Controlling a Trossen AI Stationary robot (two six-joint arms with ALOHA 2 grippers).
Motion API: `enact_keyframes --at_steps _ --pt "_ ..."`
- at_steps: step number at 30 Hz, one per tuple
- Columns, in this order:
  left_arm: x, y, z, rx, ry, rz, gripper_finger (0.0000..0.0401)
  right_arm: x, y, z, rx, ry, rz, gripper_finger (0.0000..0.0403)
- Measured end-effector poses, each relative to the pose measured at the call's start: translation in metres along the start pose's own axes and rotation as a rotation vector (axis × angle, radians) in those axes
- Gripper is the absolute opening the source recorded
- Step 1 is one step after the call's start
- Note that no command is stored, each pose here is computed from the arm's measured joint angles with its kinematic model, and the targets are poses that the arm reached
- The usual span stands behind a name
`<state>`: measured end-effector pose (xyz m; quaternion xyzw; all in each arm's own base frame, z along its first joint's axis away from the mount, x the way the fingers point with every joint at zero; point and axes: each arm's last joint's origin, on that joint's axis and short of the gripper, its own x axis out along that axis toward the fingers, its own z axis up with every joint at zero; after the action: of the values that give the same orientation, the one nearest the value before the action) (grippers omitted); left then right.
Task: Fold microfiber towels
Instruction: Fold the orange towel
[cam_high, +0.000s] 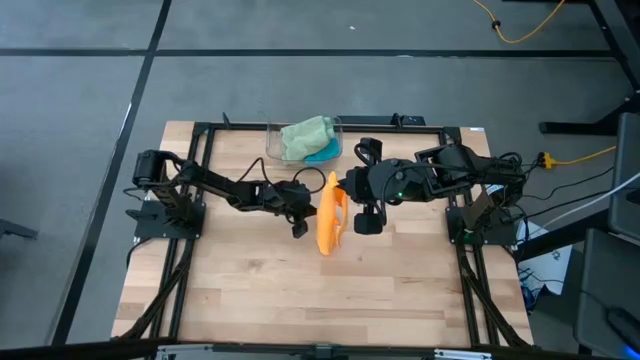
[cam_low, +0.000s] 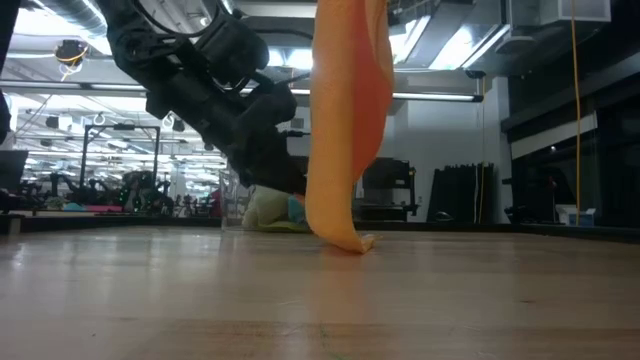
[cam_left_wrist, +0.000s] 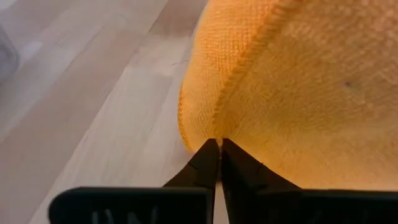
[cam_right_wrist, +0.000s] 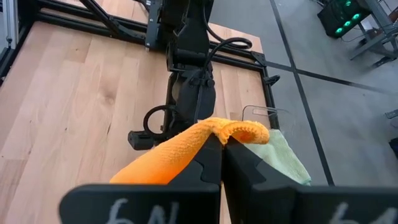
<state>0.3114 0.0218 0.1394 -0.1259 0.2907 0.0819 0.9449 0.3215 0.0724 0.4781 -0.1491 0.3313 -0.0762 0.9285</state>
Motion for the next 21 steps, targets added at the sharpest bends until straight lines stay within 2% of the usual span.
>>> enact_keyframes --at_steps 4,9,16,21 --pt "-0.005 0.0 0.0 0.0 0.026 -0.006 0.0002 0.0 0.0 -0.003 -0.004 0.029 0.001 0.0005" --pt "-0.029 -0.002 0.009 0.0 0.055 0.03 0.0001 -0.001 -0.001 -0.011 0.033 0.107 -0.03 0.0005" --pt "-0.084 -0.012 0.028 0.03 -0.03 0.16 0.0 -0.002 -0.001 -0.021 0.078 0.203 -0.052 0.0005" --pt "-0.13 -0.011 0.038 0.028 -0.101 0.211 0.0 -0.005 -0.004 -0.028 0.111 0.257 -0.13 0.0005"
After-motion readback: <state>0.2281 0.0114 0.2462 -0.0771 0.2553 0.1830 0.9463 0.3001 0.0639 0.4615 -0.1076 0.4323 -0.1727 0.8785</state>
